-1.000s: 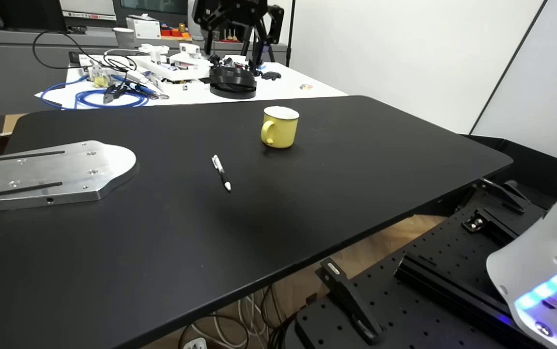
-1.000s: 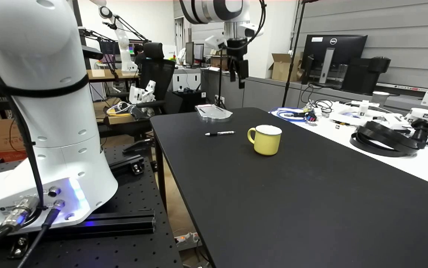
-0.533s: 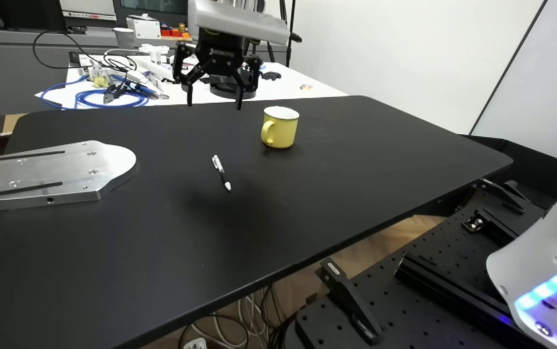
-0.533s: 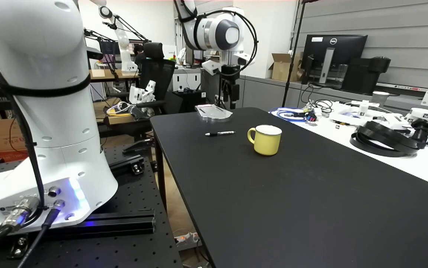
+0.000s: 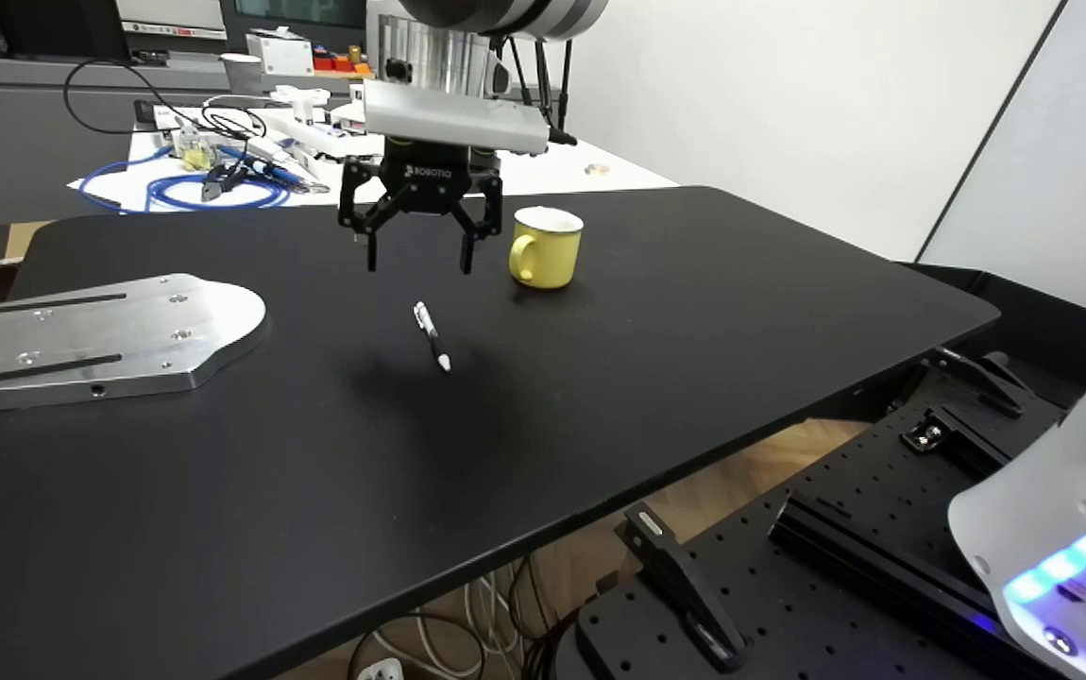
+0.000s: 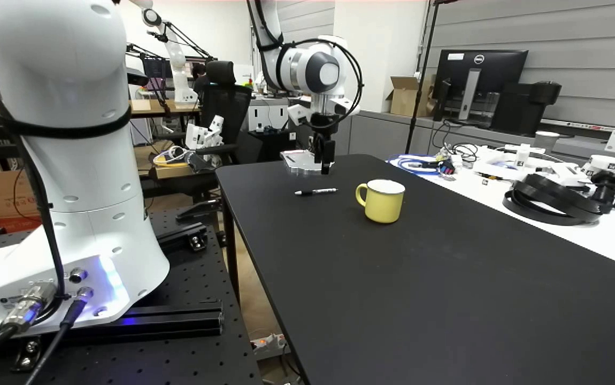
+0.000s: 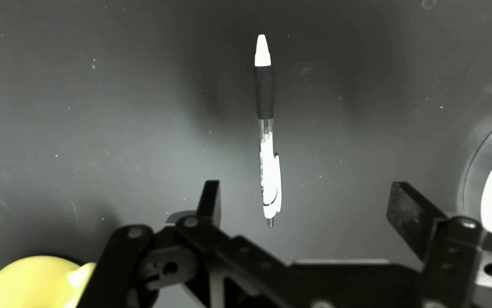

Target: Put the pen in the cup

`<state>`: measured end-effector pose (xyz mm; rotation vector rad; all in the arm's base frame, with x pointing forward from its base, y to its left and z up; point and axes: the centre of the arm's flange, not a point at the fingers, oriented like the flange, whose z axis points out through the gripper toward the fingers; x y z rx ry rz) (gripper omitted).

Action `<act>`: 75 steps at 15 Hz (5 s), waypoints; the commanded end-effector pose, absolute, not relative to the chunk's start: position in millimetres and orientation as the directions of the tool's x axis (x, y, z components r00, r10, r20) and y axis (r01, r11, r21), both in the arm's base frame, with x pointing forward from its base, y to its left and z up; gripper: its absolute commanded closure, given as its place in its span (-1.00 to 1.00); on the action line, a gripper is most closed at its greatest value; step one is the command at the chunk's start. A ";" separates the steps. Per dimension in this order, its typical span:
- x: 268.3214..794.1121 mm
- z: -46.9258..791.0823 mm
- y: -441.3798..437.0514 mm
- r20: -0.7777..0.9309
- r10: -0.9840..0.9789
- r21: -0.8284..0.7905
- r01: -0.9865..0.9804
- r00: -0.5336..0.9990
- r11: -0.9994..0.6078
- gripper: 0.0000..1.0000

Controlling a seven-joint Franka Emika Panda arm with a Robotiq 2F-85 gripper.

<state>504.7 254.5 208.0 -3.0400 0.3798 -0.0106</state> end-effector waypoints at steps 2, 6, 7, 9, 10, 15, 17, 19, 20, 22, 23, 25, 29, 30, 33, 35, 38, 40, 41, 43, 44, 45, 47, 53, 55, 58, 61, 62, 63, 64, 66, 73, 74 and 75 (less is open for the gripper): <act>504.6 185.5 257.0 -0.019 -0.303 -0.091 -0.304 0.953 -0.948 -1.00; 499.5 169.9 258.5 -0.017 -0.316 -0.102 -0.316 0.948 -0.943 -1.00; 498.3 166.1 258.6 -0.016 -0.317 -0.101 -0.317 0.948 -0.943 -1.00; 495.8 159.4 259.7 -0.014 -0.321 -0.099 -0.320 0.947 -0.942 -1.00; 494.6 156.0 260.5 -0.011 -0.317 -0.095 -0.316 0.948 -0.944 -1.00; 489.4 142.8 264.4 -0.004 -0.291 -0.065 -0.291 0.957 -0.955 -0.48; 488.0 139.7 266.0 -0.003 -0.286 -0.057 -0.286 0.958 -0.957 -0.19; 488.7 139.7 266.7 0.001 -0.284 -0.050 -0.283 0.959 -0.958 0.10; 490.0 141.1 266.1 0.004 -0.284 -0.047 -0.284 0.959 -0.958 0.20; 492.0 145.3 266.5 0.014 -0.283 -0.045 -0.283 0.959 -0.958 0.49; 492.7 147.9 266.1 0.018 -0.284 -0.043 -0.283 0.959 -0.958 0.61; 494.1 151.7 262.1 0.024 -0.290 -0.038 -0.289 0.957 -0.956 0.90; 506.3 162.2 244.3 0.000 -0.339 -0.026 -0.339 0.941 -0.941 0.94; 512.9 168.7 236.8 -0.006 -0.359 -0.029 -0.359 0.933 -0.933 0.94; 541.0 196.8 207.9 -0.035 -0.441 -0.064 -0.443 0.897 -0.894 0.94; 559.6 215.9 184.3 -0.084 -0.513 -0.102 -0.519 0.854 -0.848 0.94; 580.2 235.4 149.0 -0.221 -0.579 -0.168 -0.616 0.785 -0.770 0.94; 589.1 240.1 126.6 -0.316 -0.596 -0.202 -0.666 0.739 -0.718 0.94; 591.8 241.4 117.2 -0.363 -0.596 -0.218 -0.688 0.716 -0.693 0.94; 594.4 244.2 97.6 -0.459 -0.592 -0.236 -0.734 0.662 -0.637 0.94; 595.6 247.0 87.6 -0.507 -0.581 -0.243 -0.752 0.637 -0.612 0.94; 597.4 250.7 77.7 -0.553 -0.565 -0.253 -0.769 0.612 -0.587 0.94; 598.4 258.5 62.8 -0.631 -0.536 -0.262 -0.804 0.561 -0.533 0.94; 591.1 266.8 14.2 -0.741 -0.496 -0.237 -0.868 0.452 -0.437 0.94; 587.2 260.9 -0.2 -0.759 -0.494 -0.228 -0.883 0.425 -0.410 0.94; 583.2 246.1 -16.2 -0.781 -0.501 -0.207 -0.912 0.373 -0.355 0.94; 577.8 223.3 -28.2 -0.792 -0.517 -0.181 -0.933 0.325 -0.310 0.94; 576.1 216.8 -30.5 -0.791 -0.525 -0.175 -0.938 0.314 -0.298 0.94; 574.7 210.9 -32.4 -0.783 -0.540 -0.171 -0.942 0.309 -0.291 0.94; 573.4 205.6 -32.9 -0.772 -0.558 -0.170 -0.944 0.305 -0.281 0.94; 573.1 199.5 -30.7 -0.735 -0.600 -0.178 -0.943 0.317 -0.280 0.94; 588.4 227.8 13.1 -0.699 -0.582 -0.263 -0.906 0.416 -0.332 -0.26; 590.7 237.7 19.5 -0.691 -0.577 -0.279 -0.898 0.434 -0.341 -0.42; 592.8 249.0 24.7 -0.682 -0.575 -0.295 -0.889 0.452 -0.349 -0.54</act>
